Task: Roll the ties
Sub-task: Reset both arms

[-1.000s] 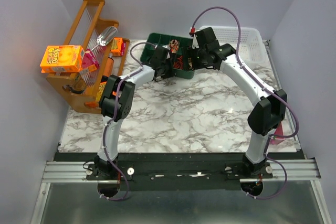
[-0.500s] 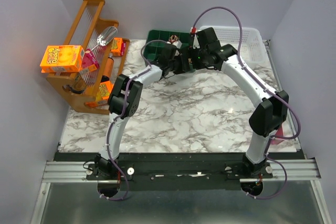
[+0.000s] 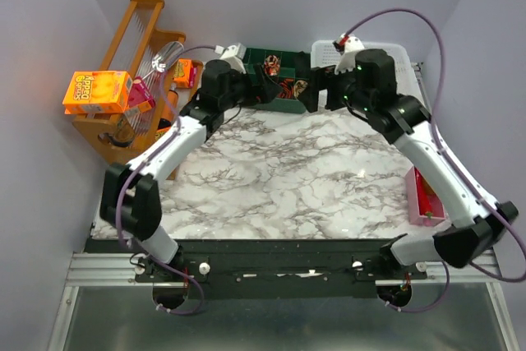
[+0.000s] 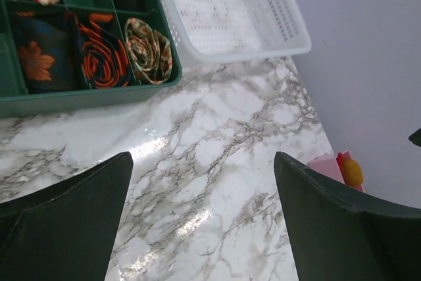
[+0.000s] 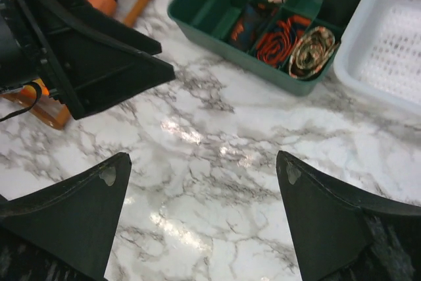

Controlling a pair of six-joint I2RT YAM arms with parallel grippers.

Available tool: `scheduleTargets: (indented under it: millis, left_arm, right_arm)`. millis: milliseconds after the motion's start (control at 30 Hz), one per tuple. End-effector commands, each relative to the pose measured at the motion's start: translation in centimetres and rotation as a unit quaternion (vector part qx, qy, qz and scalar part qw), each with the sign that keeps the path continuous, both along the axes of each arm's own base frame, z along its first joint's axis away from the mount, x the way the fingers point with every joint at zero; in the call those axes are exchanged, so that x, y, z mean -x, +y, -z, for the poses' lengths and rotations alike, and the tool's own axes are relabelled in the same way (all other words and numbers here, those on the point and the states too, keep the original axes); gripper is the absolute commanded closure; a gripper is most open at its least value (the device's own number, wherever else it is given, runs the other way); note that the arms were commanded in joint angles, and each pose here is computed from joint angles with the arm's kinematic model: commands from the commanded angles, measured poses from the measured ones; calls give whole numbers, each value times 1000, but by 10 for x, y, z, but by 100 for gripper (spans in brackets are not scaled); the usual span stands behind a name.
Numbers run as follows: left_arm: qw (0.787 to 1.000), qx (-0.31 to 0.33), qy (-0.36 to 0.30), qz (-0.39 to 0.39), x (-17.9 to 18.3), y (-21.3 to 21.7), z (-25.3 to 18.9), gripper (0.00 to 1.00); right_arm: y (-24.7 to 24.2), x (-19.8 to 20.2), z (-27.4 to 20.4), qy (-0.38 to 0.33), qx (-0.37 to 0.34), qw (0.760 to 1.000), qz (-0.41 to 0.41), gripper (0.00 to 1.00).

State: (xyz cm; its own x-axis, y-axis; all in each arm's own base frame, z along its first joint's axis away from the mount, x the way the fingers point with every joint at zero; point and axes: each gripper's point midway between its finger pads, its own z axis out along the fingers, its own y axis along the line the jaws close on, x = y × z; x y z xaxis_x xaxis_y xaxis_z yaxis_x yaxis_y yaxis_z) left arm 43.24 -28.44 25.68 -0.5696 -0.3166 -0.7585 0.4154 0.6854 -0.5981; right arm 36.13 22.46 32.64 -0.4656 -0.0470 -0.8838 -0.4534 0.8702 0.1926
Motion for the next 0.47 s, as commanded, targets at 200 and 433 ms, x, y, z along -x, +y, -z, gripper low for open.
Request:
scheduleTargets:
  millis: [200,433]
  left_arm:
    - [990,-53,-65,-115,44,78,-64,1]
    - [990,-34,-92,-99,65,80,-75,1]
  right_arm:
    - [-26,35,-69,-138,-66,988,9,0]
    - [-17,40,-69,-132,-79,988,-16,0]
